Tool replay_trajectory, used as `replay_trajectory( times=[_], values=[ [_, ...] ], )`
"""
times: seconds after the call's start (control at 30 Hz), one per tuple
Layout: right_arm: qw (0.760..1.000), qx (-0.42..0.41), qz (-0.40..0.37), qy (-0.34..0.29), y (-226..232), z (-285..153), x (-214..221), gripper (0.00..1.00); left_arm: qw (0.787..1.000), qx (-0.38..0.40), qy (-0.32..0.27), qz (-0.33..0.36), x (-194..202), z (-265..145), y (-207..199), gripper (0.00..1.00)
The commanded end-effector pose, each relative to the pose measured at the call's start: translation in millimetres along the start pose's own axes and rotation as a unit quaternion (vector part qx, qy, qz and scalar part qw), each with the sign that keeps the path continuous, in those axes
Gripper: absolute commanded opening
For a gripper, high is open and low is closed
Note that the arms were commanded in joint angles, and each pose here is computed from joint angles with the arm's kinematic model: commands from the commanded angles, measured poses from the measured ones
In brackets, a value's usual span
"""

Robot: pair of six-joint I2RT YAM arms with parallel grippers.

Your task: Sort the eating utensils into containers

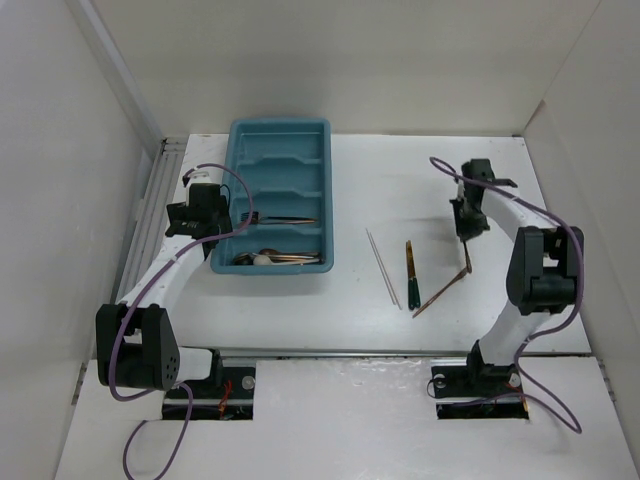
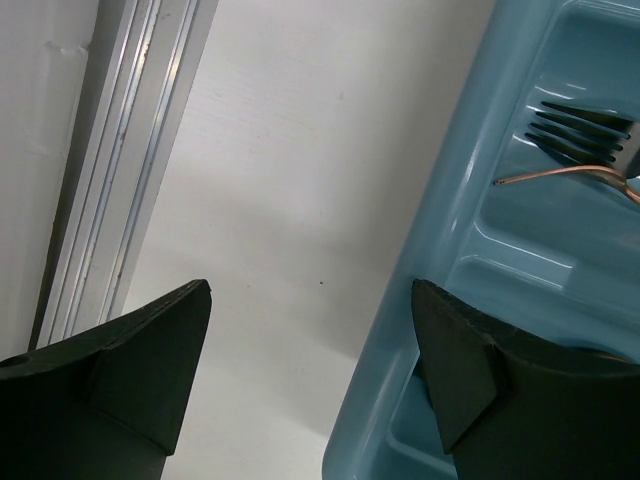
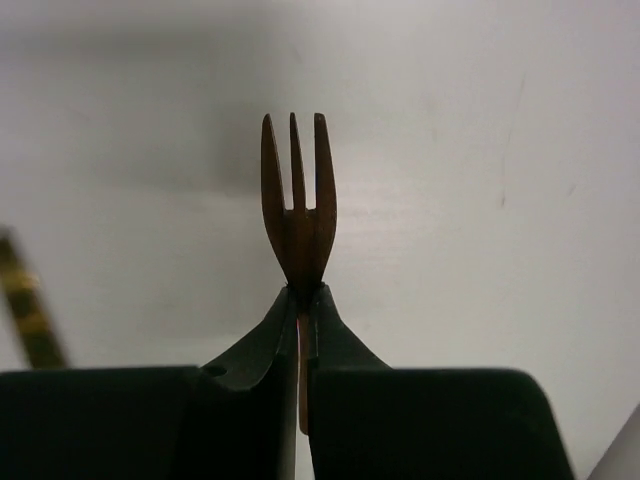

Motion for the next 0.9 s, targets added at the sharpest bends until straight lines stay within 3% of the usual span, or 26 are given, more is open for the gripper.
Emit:
replay_trajectory(
  times=[0.0,0.03,0.1,0.17,0.23,0.27,0.37,0.4,0.43,0.53,0.7,0.83,0.87],
  values=[
    [0.988,0.026,-0.071,-0.138,24.3,-68.6,-73.2,0.0,1.0,-0.005,-0.003,-0.001,1.4,1.3,2.1,0.79],
    [0.973,0.021,-0.103,-0.206,53.8,-103.9,-103.7,0.0,1.0,-0.005,-0.003,-0.001,1.4,1.3,2.1,0.79],
    [0.948,0.004,-0.149,-0.28,91.8,-132.7,-133.3,0.0,1.0,-0.005,-0.003,-0.001,1.4,1.3,2.1,0.79],
    [0.894,-0.036,-0.204,-0.397,157.4,-175.1,-168.7,0.0,1.0,-0.005,-0.003,-0.001,1.4,1.3,2.1,0.79],
    [0.854,-0.062,-0.248,-0.453,205.3,-185.4,-188.2,0.0,1.0,-0.005,-0.003,-0.001,1.4,1.3,2.1,0.79],
    [0.806,-0.101,-0.27,-0.517,244.9,-213.6,-200.0,0.0,1.0,-0.009,-0.005,-0.001,1.0,1.3,3.0,0.79],
    [0.754,-0.141,-0.326,-0.553,308.0,-204.8,-214.3,0.0,1.0,-0.013,-0.007,-0.001,0.6,1.4,3.9,0.79],
    [0.732,-0.154,-0.328,-0.578,328.2,-223.6,-221.1,0.0,1.0,-0.013,-0.007,-0.001,0.6,1.4,3.9,0.79],
    [0.734,-0.161,-0.347,-0.561,350.9,-194.6,-226.1,0.0,1.0,-0.012,-0.011,-0.003,-0.9,-0.5,4.3,0.79],
    [0.719,-0.197,-0.379,-0.548,387.1,-176.1,-226.5,0.0,1.0,-0.016,-0.013,-0.003,-1.4,-0.5,5.4,0.79],
    [0.727,-0.215,-0.416,-0.502,403.4,-144.6,-208.0,0.02,1.0,-0.026,-0.01,-0.004,1.0,1.3,9.6,0.79],
    [0.734,-0.212,-0.446,-0.466,408.6,-133.3,-190.8,0.45,1.0,-0.022,-0.009,-0.004,1.5,3.5,7.6,0.79],
    [0.736,-0.213,-0.448,-0.46,406.1,-135.5,-188.4,0.49,1.0,-0.022,-0.009,-0.004,1.5,3.5,7.6,0.79]
  ],
)
Point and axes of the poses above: each gripper's point midway between its finger pads, its own z axis out along the fingers, its own y axis along the line the jaws close on, x = y × z, the point moved 7 cm from there along -z, back along the fingers, and after that the axes turned 12 degrees about -z, right-handed, at the moved point
